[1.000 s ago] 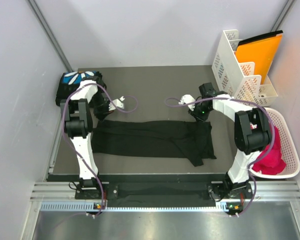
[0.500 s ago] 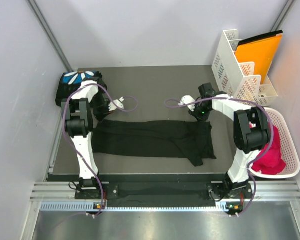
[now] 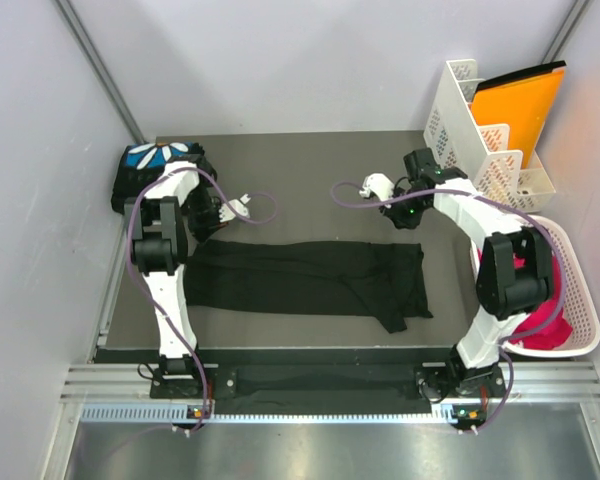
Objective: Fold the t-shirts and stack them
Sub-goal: Fold the tshirt
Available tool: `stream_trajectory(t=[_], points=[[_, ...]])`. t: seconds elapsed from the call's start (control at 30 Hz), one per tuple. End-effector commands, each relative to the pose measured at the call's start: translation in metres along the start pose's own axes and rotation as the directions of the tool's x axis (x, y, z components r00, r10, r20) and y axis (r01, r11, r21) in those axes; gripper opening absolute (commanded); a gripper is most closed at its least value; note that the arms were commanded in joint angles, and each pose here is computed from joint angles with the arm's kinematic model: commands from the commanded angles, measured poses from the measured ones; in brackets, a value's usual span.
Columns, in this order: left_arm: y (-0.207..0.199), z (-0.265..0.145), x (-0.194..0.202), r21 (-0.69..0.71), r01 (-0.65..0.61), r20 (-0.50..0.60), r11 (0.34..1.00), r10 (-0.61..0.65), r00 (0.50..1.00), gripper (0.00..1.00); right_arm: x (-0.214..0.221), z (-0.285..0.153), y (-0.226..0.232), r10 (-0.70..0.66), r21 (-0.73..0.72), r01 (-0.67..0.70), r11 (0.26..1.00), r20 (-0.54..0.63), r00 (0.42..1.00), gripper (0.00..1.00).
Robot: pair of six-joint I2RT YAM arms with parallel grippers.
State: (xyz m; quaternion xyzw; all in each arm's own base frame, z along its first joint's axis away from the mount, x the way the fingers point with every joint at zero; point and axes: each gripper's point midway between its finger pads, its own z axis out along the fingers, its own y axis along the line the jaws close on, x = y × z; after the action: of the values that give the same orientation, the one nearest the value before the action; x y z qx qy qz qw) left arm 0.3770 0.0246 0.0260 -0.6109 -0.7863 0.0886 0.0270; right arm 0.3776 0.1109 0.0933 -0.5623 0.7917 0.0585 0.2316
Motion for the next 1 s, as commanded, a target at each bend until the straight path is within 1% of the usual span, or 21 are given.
stream_trajectory(t=[0.0,0.07,0.17,0.5,0.53,0.63,0.8,0.87,0.97], points=[[0.002,-0.005,-0.005,-0.025,-0.01,0.015,1.0,0.01,1.0,0.0,-0.003,-0.018,0.029,-0.027,-0.117,0.029,0.993,0.022,0.999,0.12],[0.003,-0.005,-0.004,-0.024,-0.01,0.012,1.0,0.01,1.0,0.0,0.011,-0.012,0.041,-0.028,-0.171,0.023,0.985,-0.022,0.999,0.11],[0.004,-0.007,-0.003,-0.032,-0.01,0.007,0.999,0.011,1.0,0.0,0.027,-0.004,0.05,-0.03,-0.211,0.012,0.977,-0.078,0.996,0.09],[0.006,-0.009,-0.002,-0.044,-0.007,0.001,0.999,0.007,1.0,0.0,0.043,0.029,0.042,-0.011,-0.196,-0.016,0.98,-0.133,0.991,0.07],[0.006,-0.008,-0.003,-0.045,-0.007,0.003,0.999,0.007,1.0,0.0,0.047,0.036,0.04,-0.01,-0.197,-0.021,0.98,-0.153,0.988,0.07],[0.008,-0.009,-0.004,-0.057,0.007,0.008,0.998,-0.007,1.0,0.0,0.049,0.046,0.026,-0.001,-0.156,-0.028,0.987,-0.18,0.984,0.03],[0.014,-0.008,0.001,-0.097,0.046,-0.009,0.994,-0.047,0.999,0.0,0.057,0.055,0.01,0.013,-0.091,-0.033,0.995,-0.21,0.978,0.01],[0.018,-0.008,0.002,-0.128,0.057,-0.02,0.99,-0.06,0.998,0.0,0.064,0.057,0.004,0.016,-0.053,-0.03,0.998,-0.236,0.972,0.01],[0.026,-0.005,0.008,-0.184,0.081,-0.039,0.98,-0.09,0.995,0.0,0.066,0.059,-0.015,0.031,0.019,-0.027,0.999,-0.239,0.97,0.01]])
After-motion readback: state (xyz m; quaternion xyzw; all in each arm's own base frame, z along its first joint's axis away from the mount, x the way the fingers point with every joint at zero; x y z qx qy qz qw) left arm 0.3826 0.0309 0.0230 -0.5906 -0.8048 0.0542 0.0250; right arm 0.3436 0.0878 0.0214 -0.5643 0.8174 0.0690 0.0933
